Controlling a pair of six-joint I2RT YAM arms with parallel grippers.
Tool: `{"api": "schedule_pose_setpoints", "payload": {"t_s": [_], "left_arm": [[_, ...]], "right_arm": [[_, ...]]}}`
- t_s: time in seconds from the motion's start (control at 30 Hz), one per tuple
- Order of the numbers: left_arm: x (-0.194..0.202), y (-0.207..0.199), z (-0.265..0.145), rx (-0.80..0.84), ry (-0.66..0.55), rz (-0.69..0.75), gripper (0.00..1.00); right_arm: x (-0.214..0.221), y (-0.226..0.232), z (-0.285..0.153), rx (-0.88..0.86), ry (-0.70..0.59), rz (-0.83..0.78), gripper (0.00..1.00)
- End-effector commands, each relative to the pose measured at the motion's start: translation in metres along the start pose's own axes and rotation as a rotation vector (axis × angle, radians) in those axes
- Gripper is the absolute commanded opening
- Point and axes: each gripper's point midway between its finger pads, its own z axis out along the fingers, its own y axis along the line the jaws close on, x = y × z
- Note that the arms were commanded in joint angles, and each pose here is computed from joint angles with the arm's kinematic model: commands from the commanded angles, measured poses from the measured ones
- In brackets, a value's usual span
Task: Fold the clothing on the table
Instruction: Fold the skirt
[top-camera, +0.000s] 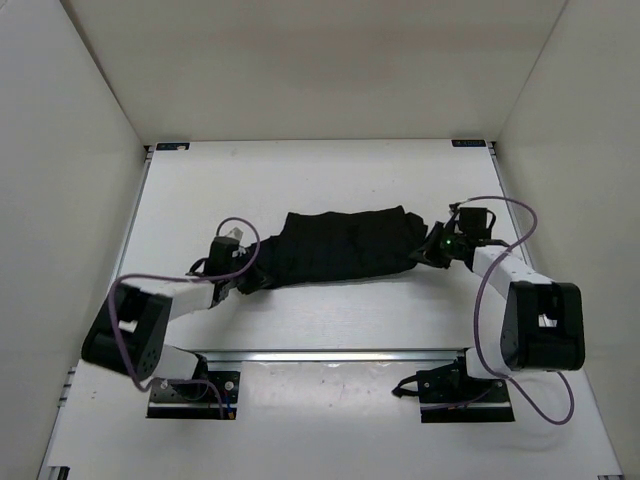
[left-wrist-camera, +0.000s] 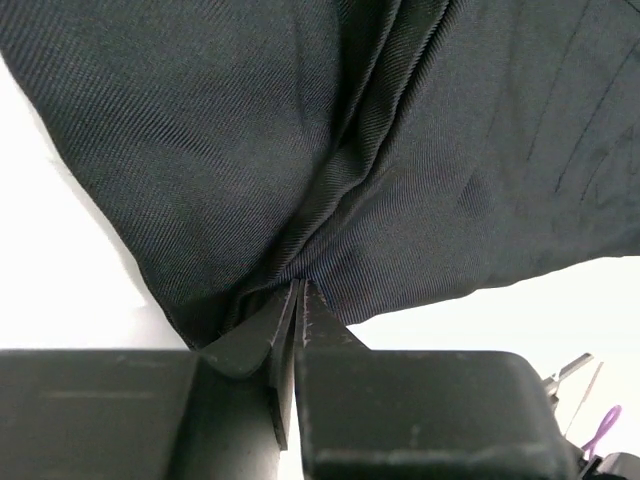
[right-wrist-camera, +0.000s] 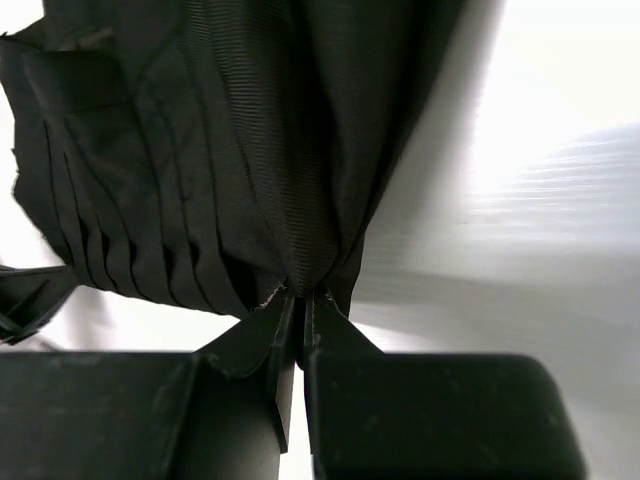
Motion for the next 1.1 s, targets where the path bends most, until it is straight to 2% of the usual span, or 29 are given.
{"api": "schedule_pose_setpoints", "payload": {"t_s": [0.0, 0.03, 0.17, 0.23, 0.27, 0.33, 0.43, 0.57, 0.6, 0.67, 0.8, 0.93, 1.07], "left_arm": [[-0.005, -0.017, 0.025, 0.003, 0.015, 0.069, 0.12], [-0.015, -0.032, 0.031, 0.03, 0.002, 0.076, 0.1], [-0.018, -0.041, 0.056, 0.029, 0.033, 0.074, 0.07], [-0.026, -0.045, 0.062, 0.035, 0.023, 0.073, 0.07], [-0.024, -0.048, 0.063, 0.04, 0.029, 0.075, 0.07], [-0.027, -0.047, 0.067, 0.044, 0.026, 0.071, 0.07], [-0.025, -0.044, 0.068, 0.051, 0.038, 0.059, 0.07], [-0.021, -0.039, 0.067, 0.054, 0.044, 0.048, 0.07], [-0.02, -0.039, 0.066, 0.058, 0.044, 0.05, 0.07], [-0.019, -0.038, 0.065, 0.068, 0.046, 0.044, 0.08], [-0.018, -0.037, 0.06, 0.083, 0.052, 0.036, 0.08], [-0.021, -0.034, 0.055, 0.085, 0.042, 0.038, 0.09], [-0.02, -0.033, 0.051, 0.087, 0.04, 0.032, 0.16]], "right_arm": [[-0.038, 0.002, -0.024, 0.079, -0.111, -0.107, 0.0], [-0.041, 0.002, -0.029, 0.094, -0.114, -0.144, 0.0], [-0.079, 0.043, -0.041, 0.053, -0.147, -0.28, 0.0], [-0.092, 0.089, -0.044, -0.006, -0.158, -0.397, 0.0], [-0.092, 0.097, -0.037, -0.021, -0.137, -0.417, 0.0], [-0.09, 0.151, -0.03, -0.106, -0.12, -0.542, 0.0], [-0.066, 0.21, -0.005, -0.193, -0.04, -0.678, 0.01], [-0.014, 0.267, 0.046, -0.285, 0.119, -0.79, 0.0], [-0.002, 0.263, 0.063, -0.275, 0.177, -0.768, 0.0], [0.03, 0.283, 0.082, -0.308, 0.24, -0.81, 0.0], [0.086, 0.278, 0.113, -0.316, 0.365, -0.791, 0.0], [0.114, 0.266, 0.126, -0.346, 0.42, -0.756, 0.0], [0.123, 0.263, 0.135, -0.371, 0.446, -0.765, 0.0]]}}
